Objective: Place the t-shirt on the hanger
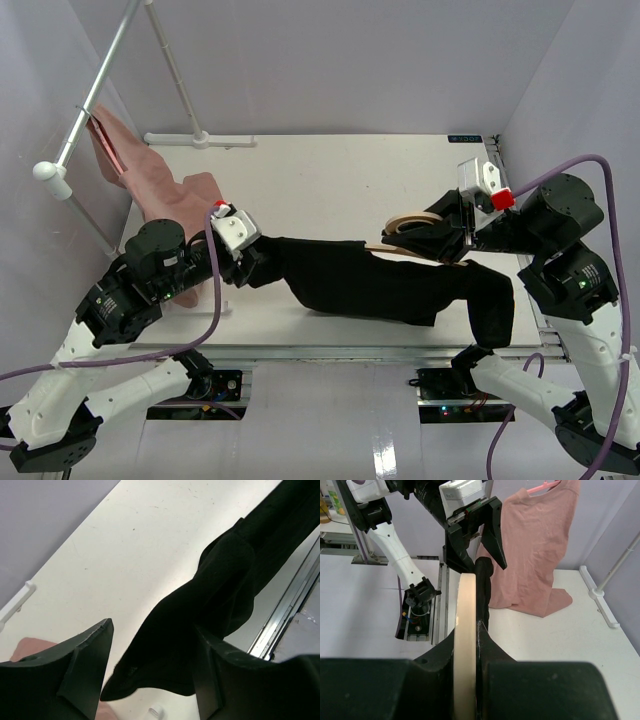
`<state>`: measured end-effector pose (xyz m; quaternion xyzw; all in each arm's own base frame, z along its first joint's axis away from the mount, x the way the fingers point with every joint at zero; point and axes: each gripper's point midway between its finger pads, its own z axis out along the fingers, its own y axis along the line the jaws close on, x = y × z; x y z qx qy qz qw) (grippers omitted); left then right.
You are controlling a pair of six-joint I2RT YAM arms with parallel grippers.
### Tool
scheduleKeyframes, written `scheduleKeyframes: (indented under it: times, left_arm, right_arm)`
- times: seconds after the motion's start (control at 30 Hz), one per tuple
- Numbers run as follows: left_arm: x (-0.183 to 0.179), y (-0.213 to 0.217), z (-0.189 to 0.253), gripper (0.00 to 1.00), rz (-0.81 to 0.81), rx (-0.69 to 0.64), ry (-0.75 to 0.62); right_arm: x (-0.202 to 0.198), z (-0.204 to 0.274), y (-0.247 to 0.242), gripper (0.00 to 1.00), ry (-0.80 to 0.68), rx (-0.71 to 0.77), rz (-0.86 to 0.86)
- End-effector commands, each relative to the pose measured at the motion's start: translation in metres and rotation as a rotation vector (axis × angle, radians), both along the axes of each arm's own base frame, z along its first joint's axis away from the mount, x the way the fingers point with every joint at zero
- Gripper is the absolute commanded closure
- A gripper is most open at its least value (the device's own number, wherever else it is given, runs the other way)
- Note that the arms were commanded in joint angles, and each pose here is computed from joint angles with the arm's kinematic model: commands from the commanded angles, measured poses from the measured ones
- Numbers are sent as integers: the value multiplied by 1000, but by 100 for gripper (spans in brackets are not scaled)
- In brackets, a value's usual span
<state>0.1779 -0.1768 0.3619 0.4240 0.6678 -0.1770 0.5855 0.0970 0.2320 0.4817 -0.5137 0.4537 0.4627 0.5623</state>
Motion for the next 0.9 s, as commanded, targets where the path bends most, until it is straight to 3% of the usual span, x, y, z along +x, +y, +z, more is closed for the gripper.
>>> scheduleKeyframes:
  times: [0.0,0.07,0.1,0.5,0.77,0.83,0.87]
  left_arm:
    - [-6,1,0,65,-23,4,-3]
    - [-6,5,3,99,-3,-3,-3]
    - [-5,6,3,100,9,-3,-5]
    - [23,30,-5,100,225,44,11]
    - [25,29,-8,99,240,58,42]
    - [24,25,-8,94,229,45,59]
    - [19,19,-8,83,187,39,68]
  right_arm:
    - [-4,15,-5,92,-69,40,-16]
    - [2,15,-5,92,-61,42,-44]
    - [4,15,-6,92,-57,43,-60]
    - [22,14,-4,92,-47,40,-131]
    - [26,14,-8,92,-50,38,-168]
    - [30,10,-7,92,-48,28,-180]
    - [31,6,-6,92,-44,20,-177]
